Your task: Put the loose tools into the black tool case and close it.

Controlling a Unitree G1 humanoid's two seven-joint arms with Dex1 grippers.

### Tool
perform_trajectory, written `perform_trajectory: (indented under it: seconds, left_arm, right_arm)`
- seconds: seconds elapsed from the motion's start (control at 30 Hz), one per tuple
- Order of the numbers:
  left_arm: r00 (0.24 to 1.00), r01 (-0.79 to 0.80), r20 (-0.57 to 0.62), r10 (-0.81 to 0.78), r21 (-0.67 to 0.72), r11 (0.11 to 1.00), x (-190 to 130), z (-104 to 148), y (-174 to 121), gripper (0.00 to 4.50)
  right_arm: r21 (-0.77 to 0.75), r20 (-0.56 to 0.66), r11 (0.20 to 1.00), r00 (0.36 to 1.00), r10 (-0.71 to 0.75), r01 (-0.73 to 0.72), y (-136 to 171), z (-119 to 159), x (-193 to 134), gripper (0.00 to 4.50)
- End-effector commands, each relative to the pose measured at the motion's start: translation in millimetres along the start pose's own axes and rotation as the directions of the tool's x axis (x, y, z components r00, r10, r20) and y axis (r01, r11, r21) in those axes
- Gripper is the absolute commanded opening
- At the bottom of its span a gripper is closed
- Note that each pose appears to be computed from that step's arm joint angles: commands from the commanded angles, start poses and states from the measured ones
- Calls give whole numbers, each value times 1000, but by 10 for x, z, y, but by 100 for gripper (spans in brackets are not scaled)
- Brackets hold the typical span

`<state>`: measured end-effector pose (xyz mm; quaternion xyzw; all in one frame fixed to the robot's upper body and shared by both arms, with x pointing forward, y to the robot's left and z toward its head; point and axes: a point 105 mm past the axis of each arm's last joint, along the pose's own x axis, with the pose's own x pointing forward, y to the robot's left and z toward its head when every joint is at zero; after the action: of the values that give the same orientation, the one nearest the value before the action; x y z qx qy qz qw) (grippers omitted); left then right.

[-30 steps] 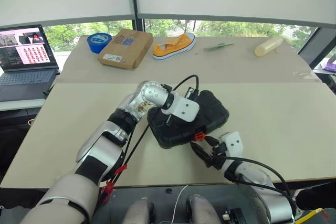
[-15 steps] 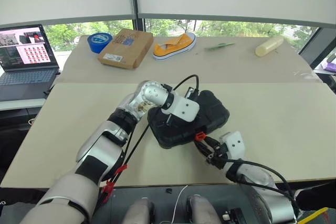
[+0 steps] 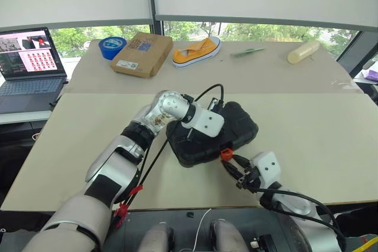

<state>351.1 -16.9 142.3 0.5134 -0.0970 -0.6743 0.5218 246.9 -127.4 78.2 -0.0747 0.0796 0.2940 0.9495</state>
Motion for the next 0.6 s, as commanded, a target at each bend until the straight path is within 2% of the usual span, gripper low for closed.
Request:
perform_trajectory:
  seconds: [0.03, 0.13, 0.17, 0.3, 0.4, 0.43, 0.47, 0.6]
  left_arm:
    - [989, 119, -81, -126, -86, 989, 85, -262, -344, 0]
    - [989, 117, -81, -124, -85, 990, 91, -259, -338, 0]
    - [989, 116, -80, -123, -85, 990, 93, -258, -337, 0]
    - [989, 116, -80, -122, -81, 990, 99, -253, -332, 0]
    - [990, 115, -78, -121, -78, 990, 107, -242, -322, 0]
    - [990, 114, -77, -120, -77, 990, 110, -238, -318, 0]
    - [990, 114, -76, -120, -76, 991, 112, -235, -316, 0]
    - [990, 116, -73, -121, -72, 991, 114, -226, -317, 0]
  right_arm:
    - [-47, 23, 999, 999, 22, -21, 21, 109, -38, 322]
    - [-69, 7, 997, 999, 38, -37, -1, 102, -99, 322]
    - [-78, 4, 996, 999, 43, -43, -20, 101, -127, 301]
    - [-113, -43, 991, 997, 67, -72, -56, 15, -173, 184]
    - [-125, -75, 986, 992, 99, -107, -27, -60, -147, 67]
    - [-127, -82, 984, 990, 114, -124, -4, -74, -125, 45]
    - [-128, -87, 982, 988, 125, -136, 12, -82, -111, 4]
    - [-153, -134, 971, 978, 161, -181, 85, -179, 24, 1]
